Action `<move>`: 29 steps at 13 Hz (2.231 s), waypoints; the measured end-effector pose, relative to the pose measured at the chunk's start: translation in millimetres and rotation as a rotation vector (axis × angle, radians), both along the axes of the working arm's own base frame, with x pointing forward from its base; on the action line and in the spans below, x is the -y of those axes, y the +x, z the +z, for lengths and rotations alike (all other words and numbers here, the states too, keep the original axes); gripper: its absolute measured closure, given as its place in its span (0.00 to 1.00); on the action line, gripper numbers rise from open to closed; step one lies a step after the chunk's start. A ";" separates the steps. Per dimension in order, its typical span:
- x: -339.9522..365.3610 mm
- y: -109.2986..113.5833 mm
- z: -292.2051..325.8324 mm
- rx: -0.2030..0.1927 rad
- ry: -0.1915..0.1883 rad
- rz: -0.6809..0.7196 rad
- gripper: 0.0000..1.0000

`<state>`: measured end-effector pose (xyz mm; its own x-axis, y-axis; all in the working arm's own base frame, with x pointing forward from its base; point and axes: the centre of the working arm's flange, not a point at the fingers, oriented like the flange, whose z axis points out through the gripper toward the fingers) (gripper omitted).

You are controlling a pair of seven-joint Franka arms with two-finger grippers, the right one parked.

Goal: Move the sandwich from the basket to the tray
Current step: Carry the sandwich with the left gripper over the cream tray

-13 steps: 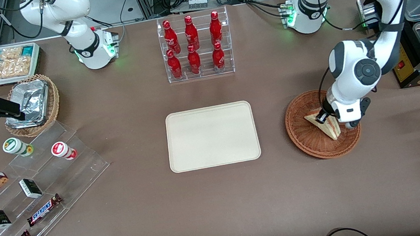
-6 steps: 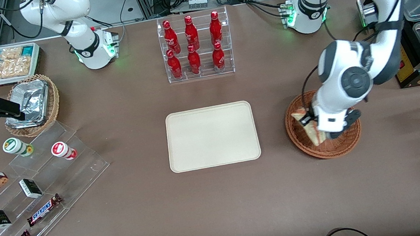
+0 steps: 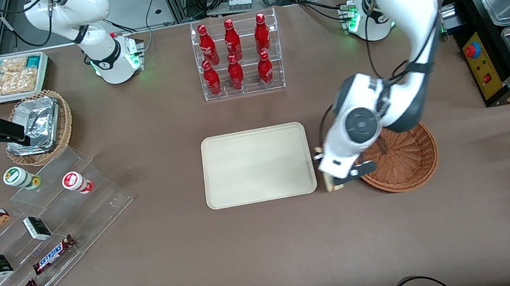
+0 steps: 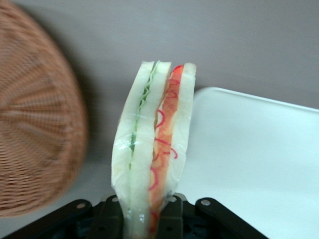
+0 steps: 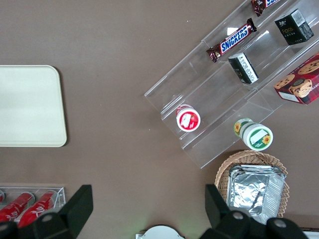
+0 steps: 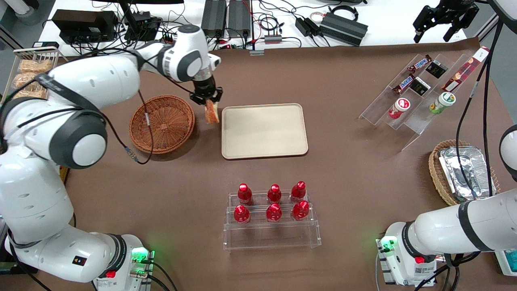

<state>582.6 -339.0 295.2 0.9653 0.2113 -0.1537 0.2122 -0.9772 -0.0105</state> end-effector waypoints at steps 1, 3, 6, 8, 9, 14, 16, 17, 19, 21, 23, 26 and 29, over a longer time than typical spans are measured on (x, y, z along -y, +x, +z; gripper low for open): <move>19.4 -0.7 -3.6 0.005 -0.005 -0.008 0.81; 53.9 -3.6 -12.4 0.011 -0.015 -0.020 0.81; 108.3 -19.8 -21.1 0.020 -0.023 -0.013 0.81; 135.2 -32.4 -22.4 0.024 -0.026 -0.003 0.81; 145.7 -37.4 -24.1 0.025 -0.026 0.002 0.81; 184.8 -66.5 -37.2 0.017 -0.008 0.041 0.81; 195.2 -76.7 -43.0 0.031 0.021 0.056 0.81; 197.4 -78.3 -46.1 0.037 0.034 0.065 0.81; 198.9 -78.9 -49.2 0.039 0.040 0.073 0.81; 199.9 -78.8 -50.7 0.039 0.045 0.093 0.81; 199.7 -79.2 -57.1 0.033 0.052 0.099 0.81; 199.8 -79.4 -65.8 0.026 0.058 0.100 0.75; 200.5 -77.9 -64.3 0.029 0.055 0.101 0.44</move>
